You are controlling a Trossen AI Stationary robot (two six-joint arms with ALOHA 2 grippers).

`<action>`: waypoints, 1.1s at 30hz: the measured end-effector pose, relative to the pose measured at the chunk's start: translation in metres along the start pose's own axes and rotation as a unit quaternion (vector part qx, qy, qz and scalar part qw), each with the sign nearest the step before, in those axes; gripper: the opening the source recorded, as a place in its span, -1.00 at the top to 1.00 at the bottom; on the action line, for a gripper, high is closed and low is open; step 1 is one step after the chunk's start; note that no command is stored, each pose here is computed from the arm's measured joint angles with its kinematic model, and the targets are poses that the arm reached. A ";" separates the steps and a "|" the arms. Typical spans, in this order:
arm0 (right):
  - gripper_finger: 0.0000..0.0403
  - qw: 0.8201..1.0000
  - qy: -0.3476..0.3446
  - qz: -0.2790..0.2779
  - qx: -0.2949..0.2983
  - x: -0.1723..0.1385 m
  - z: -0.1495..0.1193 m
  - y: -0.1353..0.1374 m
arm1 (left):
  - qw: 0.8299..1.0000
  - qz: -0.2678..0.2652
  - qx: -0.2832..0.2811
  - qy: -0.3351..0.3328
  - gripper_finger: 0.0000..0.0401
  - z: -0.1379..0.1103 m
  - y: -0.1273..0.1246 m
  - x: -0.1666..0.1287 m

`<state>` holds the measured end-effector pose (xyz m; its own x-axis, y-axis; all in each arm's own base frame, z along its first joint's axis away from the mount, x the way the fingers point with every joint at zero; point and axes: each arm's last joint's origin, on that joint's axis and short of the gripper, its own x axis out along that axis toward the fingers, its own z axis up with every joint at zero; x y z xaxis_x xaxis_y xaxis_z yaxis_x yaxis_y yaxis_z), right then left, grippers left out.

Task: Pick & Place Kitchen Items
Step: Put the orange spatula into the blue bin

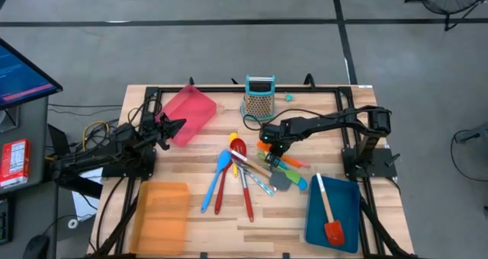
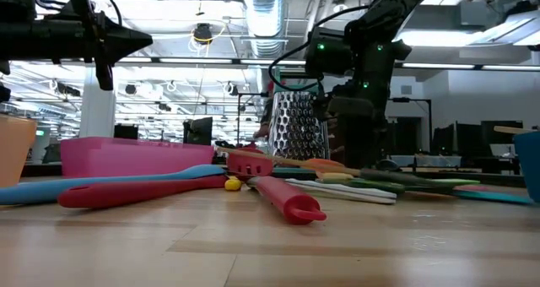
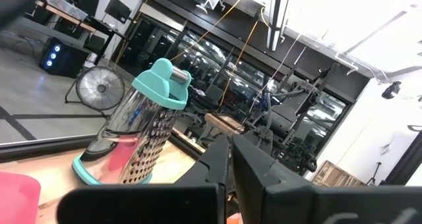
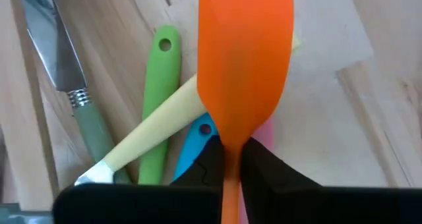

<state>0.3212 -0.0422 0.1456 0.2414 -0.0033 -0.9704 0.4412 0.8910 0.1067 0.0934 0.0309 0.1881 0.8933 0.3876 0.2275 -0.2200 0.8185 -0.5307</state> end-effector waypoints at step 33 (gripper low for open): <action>0.84 0.787 -0.537 0.303 0.007 -0.284 -0.064 -0.014 | 1.000 -0.003 -0.001 -0.006 0.99 0.001 -0.001 0.000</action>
<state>0.1909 -0.0250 0.4061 0.9995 0.0318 0.0009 -0.0282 0.8722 0.4883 0.0931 0.0308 0.1894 0.8902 0.3868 0.2405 -0.2132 0.8205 -0.5304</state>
